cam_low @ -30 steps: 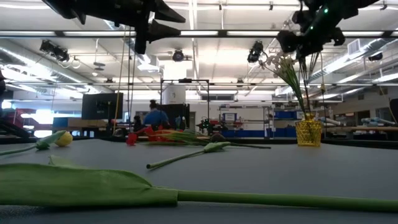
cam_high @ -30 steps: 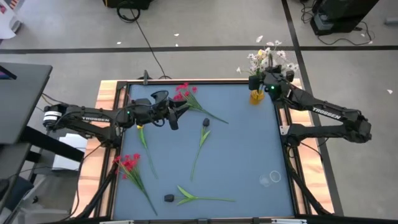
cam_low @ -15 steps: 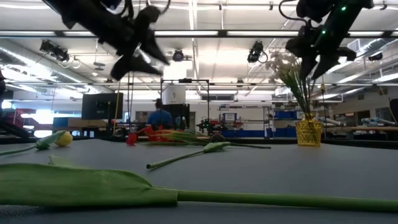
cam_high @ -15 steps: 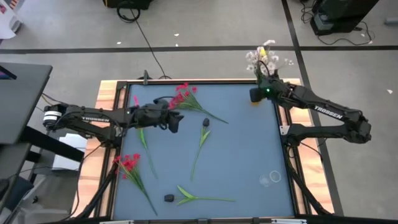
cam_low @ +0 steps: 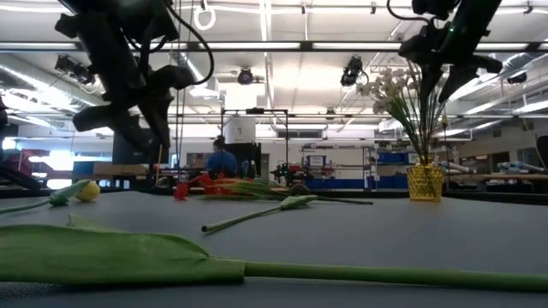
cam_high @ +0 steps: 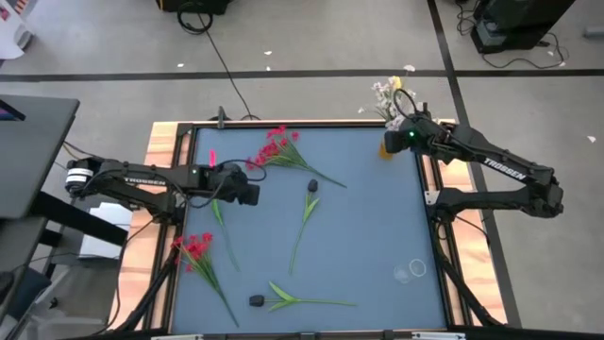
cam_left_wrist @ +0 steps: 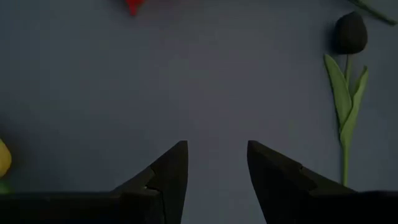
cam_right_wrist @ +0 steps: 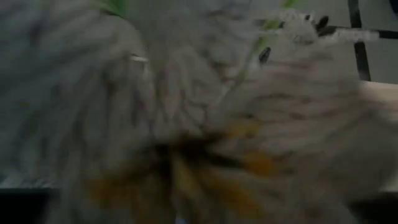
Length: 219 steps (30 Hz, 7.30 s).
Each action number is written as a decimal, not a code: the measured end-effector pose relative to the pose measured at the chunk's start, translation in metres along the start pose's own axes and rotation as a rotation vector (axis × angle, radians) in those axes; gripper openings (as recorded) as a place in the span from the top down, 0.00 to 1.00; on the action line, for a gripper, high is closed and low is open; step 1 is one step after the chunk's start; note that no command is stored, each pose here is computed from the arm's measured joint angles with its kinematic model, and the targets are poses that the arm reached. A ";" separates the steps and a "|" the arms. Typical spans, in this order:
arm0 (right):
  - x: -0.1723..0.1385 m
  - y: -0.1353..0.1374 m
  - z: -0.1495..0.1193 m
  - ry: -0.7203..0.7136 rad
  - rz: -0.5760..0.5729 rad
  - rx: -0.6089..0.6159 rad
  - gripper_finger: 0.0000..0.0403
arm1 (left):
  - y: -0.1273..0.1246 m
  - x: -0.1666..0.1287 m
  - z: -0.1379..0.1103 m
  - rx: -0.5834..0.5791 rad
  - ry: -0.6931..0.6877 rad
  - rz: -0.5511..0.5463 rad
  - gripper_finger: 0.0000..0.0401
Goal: Sort flowers into vase by color
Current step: Put the yellow flower into the yellow vase
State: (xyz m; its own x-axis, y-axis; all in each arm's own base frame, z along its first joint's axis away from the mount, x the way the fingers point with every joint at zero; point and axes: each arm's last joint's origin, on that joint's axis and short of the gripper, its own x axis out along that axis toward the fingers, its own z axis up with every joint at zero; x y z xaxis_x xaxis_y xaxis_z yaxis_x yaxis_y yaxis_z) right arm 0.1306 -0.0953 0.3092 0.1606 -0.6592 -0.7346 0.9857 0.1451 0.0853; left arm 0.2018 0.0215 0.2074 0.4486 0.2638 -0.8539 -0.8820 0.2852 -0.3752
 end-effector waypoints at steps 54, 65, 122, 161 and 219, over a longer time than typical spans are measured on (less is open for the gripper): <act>-0.009 0.014 -0.005 0.046 0.144 0.085 0.52 | 0.043 0.034 -0.049 0.016 0.171 0.288 0.57; -0.017 0.021 -0.018 0.075 0.184 -0.037 0.52 | 0.037 0.038 -0.049 -0.036 0.208 0.332 0.57; -0.065 0.107 -0.030 -0.090 0.950 -0.151 0.60 | -0.101 -0.024 0.045 0.464 -0.484 -0.909 0.94; -0.051 0.179 -0.048 -0.201 1.236 -0.233 0.54 | -0.138 -0.016 0.081 0.772 -0.309 -1.211 0.94; -0.074 -0.052 -0.039 -0.761 0.050 0.075 0.98 | -0.115 0.003 0.107 0.473 -0.444 -0.746 0.66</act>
State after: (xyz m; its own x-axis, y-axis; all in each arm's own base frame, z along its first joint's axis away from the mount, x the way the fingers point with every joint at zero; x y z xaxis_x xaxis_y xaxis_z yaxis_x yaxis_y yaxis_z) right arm 0.0658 -0.0250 0.3331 0.1690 -0.9835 -0.0644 0.9728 0.1559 0.1713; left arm 0.3198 0.0882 0.2859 0.9649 0.1605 -0.2078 -0.2455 0.8325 -0.4967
